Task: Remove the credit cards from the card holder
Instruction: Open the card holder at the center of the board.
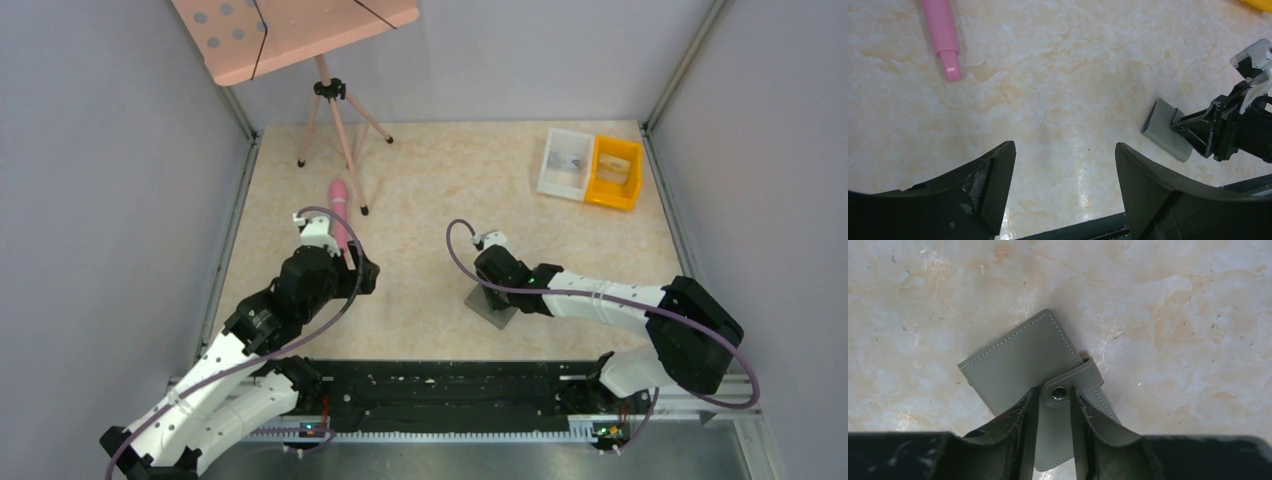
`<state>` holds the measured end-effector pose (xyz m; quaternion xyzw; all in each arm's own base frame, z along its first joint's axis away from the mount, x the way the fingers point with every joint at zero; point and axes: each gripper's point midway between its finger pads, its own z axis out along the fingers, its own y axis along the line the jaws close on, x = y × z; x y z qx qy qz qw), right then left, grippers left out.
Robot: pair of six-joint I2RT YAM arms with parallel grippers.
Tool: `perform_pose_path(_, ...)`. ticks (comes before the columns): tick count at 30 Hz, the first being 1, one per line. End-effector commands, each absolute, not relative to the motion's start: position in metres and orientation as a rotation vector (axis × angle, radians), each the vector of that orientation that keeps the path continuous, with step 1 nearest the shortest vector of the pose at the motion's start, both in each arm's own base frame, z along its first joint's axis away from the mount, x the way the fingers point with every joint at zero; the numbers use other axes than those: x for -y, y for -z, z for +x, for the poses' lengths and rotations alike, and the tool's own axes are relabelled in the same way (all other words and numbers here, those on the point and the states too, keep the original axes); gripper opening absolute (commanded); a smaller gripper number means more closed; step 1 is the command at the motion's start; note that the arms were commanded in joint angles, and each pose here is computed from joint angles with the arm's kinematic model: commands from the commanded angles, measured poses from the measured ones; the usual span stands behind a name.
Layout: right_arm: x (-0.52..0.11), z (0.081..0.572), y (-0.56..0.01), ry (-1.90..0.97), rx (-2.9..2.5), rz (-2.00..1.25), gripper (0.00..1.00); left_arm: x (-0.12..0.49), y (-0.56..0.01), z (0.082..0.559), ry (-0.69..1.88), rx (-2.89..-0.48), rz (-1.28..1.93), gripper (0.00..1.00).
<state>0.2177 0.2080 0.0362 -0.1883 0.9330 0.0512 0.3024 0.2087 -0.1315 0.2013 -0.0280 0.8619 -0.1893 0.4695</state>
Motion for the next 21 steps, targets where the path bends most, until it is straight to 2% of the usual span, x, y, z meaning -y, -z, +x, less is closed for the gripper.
perform_pose_path(1, -0.216, 0.225, -0.047, -0.128, -2.438, -0.47, 0.26, 0.139, -0.205, 0.212, 0.509, -2.096, -0.082, 0.78)
perform_pose_path(8, -0.223, 0.225, -0.057, -0.196, -2.421, -0.435, 0.0, 0.14, -0.203, 0.21, 0.523, -2.097, -0.087, 0.77)
perform_pose_path(21, -0.265, 0.222, -0.088, -0.536, -2.355, -0.286, 0.0, 0.166, -0.176, 0.206, 0.659, -2.176, -0.1, 0.75)
